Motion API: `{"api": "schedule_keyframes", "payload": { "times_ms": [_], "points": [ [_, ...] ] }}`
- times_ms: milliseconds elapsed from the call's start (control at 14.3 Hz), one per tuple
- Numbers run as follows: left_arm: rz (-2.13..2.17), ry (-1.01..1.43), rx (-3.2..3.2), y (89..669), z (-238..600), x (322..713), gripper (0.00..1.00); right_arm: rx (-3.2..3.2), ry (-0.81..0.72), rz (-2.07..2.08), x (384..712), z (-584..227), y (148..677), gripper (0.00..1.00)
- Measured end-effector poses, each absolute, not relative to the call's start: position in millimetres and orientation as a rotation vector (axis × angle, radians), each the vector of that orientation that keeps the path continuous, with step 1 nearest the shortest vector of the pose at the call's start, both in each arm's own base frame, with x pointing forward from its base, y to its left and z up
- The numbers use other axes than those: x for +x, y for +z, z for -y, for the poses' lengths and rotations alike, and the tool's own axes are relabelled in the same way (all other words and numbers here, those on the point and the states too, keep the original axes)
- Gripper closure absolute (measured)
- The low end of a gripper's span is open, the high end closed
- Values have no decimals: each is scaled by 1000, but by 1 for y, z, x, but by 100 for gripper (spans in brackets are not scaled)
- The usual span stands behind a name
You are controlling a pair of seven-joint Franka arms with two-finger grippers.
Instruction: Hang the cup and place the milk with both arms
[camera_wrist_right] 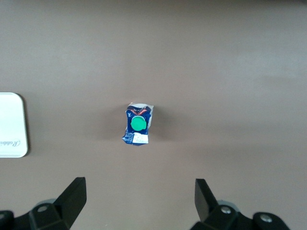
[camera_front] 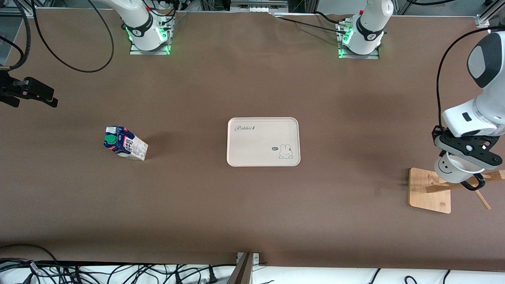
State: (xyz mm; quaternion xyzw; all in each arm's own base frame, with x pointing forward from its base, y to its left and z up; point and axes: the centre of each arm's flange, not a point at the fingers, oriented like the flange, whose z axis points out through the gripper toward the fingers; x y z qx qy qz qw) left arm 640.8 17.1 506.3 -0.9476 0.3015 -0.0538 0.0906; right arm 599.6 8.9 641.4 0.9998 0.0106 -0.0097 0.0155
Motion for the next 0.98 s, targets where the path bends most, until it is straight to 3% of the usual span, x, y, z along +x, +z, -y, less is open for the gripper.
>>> {"api": "schedule_keyframes", "payload": {
  "times_ms": [488, 697, 976],
  "points": [
    [-878, -136, -2831, 487, -31, 645, 93, 3105, -115, -159, 616, 11, 609, 0],
    [-890, -94, -2826, 478, -52, 641, 93, 3109, -84, -177, 618, 39, 610, 0],
    [-923, -73, -2808, 477, -81, 638, 93, 3129, -66, 40, 613, 37, 617, 0]
  ]
}}
